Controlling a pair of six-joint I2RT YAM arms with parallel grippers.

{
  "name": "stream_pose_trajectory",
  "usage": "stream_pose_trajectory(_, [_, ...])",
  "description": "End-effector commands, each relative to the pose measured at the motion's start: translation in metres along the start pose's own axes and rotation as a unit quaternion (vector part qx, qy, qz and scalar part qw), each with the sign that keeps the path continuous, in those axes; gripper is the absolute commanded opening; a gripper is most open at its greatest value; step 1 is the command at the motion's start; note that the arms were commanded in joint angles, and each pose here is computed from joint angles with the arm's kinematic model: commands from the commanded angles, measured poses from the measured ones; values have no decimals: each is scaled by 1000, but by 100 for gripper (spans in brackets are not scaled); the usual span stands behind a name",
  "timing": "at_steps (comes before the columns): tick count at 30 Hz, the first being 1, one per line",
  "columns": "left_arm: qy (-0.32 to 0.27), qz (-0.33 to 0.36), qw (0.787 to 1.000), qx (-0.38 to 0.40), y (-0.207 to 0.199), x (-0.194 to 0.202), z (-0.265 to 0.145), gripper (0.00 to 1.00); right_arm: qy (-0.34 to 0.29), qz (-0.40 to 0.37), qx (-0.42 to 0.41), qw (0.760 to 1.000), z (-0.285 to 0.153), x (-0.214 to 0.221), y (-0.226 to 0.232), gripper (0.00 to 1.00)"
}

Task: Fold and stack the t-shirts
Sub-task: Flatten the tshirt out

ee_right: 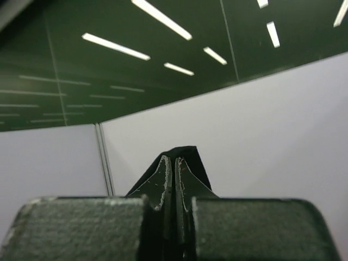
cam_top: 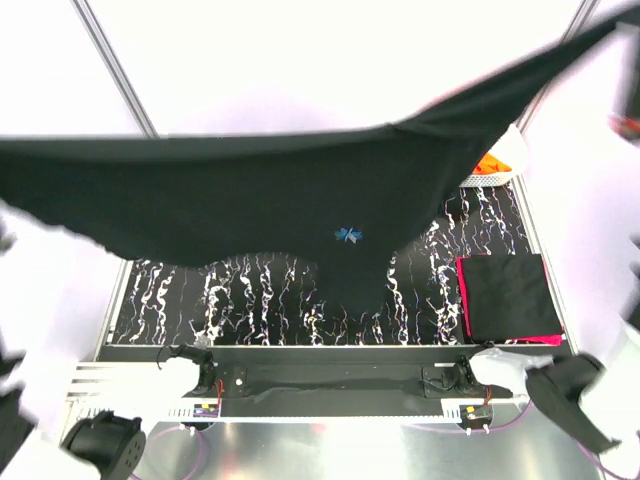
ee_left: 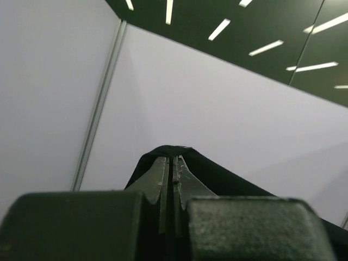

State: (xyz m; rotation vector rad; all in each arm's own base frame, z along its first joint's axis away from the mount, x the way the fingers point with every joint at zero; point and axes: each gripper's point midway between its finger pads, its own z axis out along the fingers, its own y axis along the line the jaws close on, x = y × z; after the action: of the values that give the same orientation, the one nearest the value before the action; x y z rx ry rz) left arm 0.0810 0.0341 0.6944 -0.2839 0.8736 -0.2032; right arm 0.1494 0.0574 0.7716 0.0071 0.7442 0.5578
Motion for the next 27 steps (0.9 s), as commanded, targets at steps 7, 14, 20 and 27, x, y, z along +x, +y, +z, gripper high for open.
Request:
stream_pose_trajectory(7, [-91,-42,995,19,4,-67,-47,0,-128,40,-56,989,-58,-106,33,0])
stream_pose_trajectory(14, [-92,-52,994,19,1,-66,-40,0,-133,61,-68,987,-45,-104,37,0])
stream_pose_trajectory(20, [-34,-43,998,15,-11,-8,14,0,-93,40,-35,994,10,-44,17,0])
stream_pose_trajectory(27, [129,79,986,-75,18,168,89,0,36,-6,46,998,86,126,-39,0])
